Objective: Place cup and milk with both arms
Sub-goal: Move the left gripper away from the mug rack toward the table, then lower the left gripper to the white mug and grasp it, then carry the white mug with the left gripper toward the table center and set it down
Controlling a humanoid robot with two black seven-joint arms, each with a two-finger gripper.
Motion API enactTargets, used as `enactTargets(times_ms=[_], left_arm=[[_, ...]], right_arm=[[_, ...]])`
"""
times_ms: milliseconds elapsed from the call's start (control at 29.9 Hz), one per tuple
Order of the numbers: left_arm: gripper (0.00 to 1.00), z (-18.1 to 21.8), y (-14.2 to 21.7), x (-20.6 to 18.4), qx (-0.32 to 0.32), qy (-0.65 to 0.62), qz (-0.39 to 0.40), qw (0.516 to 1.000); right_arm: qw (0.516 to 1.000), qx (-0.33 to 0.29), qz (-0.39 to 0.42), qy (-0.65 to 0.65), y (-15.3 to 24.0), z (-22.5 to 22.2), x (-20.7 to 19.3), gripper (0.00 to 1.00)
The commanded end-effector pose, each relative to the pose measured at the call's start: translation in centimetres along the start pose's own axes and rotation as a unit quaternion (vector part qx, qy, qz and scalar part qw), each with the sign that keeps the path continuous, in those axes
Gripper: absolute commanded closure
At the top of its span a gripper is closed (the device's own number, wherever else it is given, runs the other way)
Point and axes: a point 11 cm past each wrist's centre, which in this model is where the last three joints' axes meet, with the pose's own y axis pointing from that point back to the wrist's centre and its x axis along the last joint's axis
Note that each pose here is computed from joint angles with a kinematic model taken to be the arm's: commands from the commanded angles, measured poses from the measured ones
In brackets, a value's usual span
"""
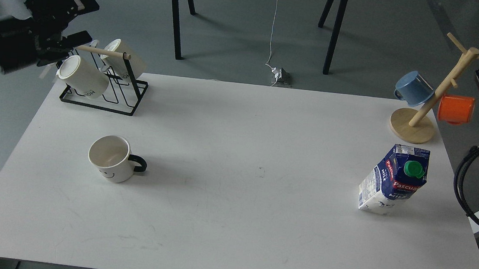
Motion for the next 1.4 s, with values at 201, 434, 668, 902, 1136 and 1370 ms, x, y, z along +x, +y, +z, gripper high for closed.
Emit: enactTargets(times_ms=[201,434,668,902,1136,1370], left_arm=[[0.05,-4.0,1.6,-2.2,0.105,-0.175,-0.075,0.976],[0.05,-7.0,-0.8,-5.0,0.126,-0.318,-0.087,0.936],[0.06,-11.8,0.0,-7.9,0.155,-0.440,-0.137,0.874],[0.24,-15.6,-0.6,-9.3,0.185,-0.464,-0.157,0.852],[0.36,-18.2,-0.3,-9.6,0.211,-0.484,-0.171,0.832],[0.54,-18.7,-0.6,-10.3,0.206,-0.489,-0.179,0.829]], right_arm=[[1.000,0.003,0.000,0.004,0.0,-0.5,0.0,0.01],[1.000,0.004,-0.001,0.006,0.0,-0.7,-0.2,0.01],[1.000,0.005,-0.001,0.012,0.0,-1.2,-0.2,0.01],[1.000,0.001,-0.005,0.008,-0.3,-0.6,-0.5,0.01],[1.000,0.001,-0.009,0.009,-0.6,-0.6,-0.8,0.01],[1.000,0.001,-0.013,0.010,-0.9,-0.7,-1.2,0.01]])
